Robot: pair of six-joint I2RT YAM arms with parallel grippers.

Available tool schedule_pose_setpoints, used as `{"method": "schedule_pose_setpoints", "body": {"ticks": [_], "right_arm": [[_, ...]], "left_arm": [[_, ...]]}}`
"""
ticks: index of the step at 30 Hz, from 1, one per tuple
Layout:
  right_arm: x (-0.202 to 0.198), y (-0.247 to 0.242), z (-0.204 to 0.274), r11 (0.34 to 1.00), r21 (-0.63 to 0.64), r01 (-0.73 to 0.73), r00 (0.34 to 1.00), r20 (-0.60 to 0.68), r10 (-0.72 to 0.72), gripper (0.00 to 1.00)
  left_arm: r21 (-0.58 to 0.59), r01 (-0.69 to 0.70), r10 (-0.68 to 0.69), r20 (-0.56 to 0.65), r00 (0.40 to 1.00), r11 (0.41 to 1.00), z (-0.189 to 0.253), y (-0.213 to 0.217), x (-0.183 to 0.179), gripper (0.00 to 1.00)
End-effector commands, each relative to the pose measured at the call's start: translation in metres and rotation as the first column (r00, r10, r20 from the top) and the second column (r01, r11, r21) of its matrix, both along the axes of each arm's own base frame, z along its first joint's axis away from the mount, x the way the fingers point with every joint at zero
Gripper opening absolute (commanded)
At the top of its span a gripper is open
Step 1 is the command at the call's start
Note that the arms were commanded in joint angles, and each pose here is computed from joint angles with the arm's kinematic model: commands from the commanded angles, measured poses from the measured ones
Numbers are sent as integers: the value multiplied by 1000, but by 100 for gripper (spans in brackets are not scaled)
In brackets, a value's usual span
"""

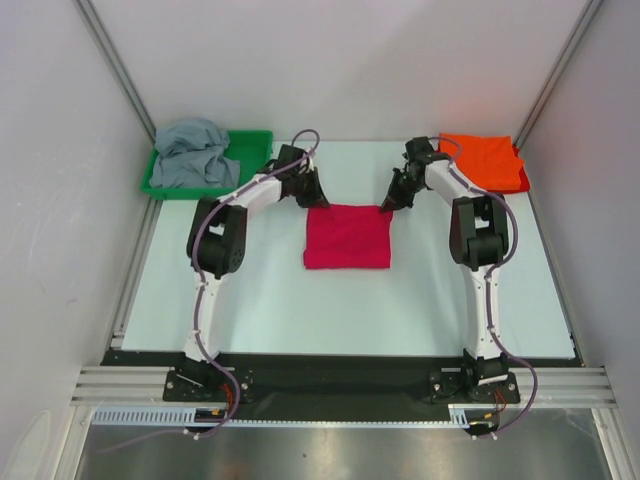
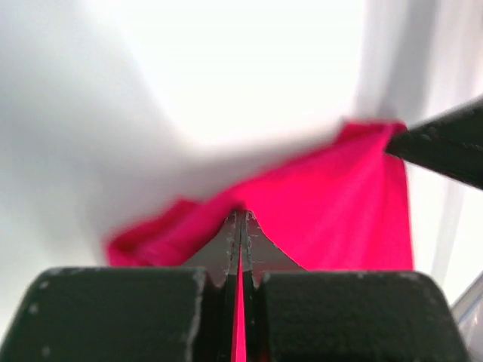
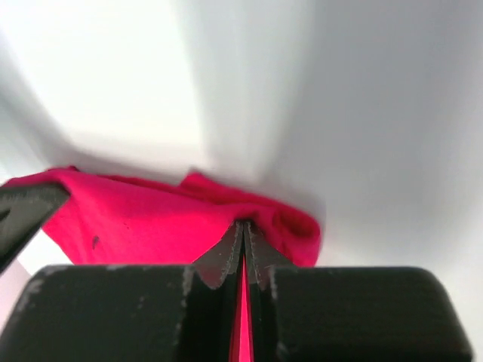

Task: Fold and stack the t-shirts
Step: Fold the tshirt

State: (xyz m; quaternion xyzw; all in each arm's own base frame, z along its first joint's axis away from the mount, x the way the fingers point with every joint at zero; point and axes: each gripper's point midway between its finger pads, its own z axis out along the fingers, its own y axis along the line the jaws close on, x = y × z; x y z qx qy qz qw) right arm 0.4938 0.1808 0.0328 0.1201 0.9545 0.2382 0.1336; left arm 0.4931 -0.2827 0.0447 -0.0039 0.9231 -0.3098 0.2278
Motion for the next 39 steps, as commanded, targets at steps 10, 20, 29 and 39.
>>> {"method": "schedule_pose_setpoints", "body": {"ticks": [10, 20, 29, 39], "right_arm": [[-1, 1, 66, 999, 35, -27, 996, 87, 24, 13], [-127, 37, 88, 963, 186, -198, 980, 47, 192, 29], [-160, 46, 43, 920, 297, -257, 962, -12, 273, 4], [-165, -2, -15, 954, 239, -179, 970, -116, 211, 0]], "left_arm": [[13, -41, 37, 226, 974, 999, 95, 34, 23, 5], [-92, 99, -91, 86, 992, 991, 83, 3, -127, 6], [-143, 103, -112, -55, 992, 984, 30, -5, -148, 1], [-16, 30, -33, -191, 981, 999, -39, 33, -148, 0]]}}
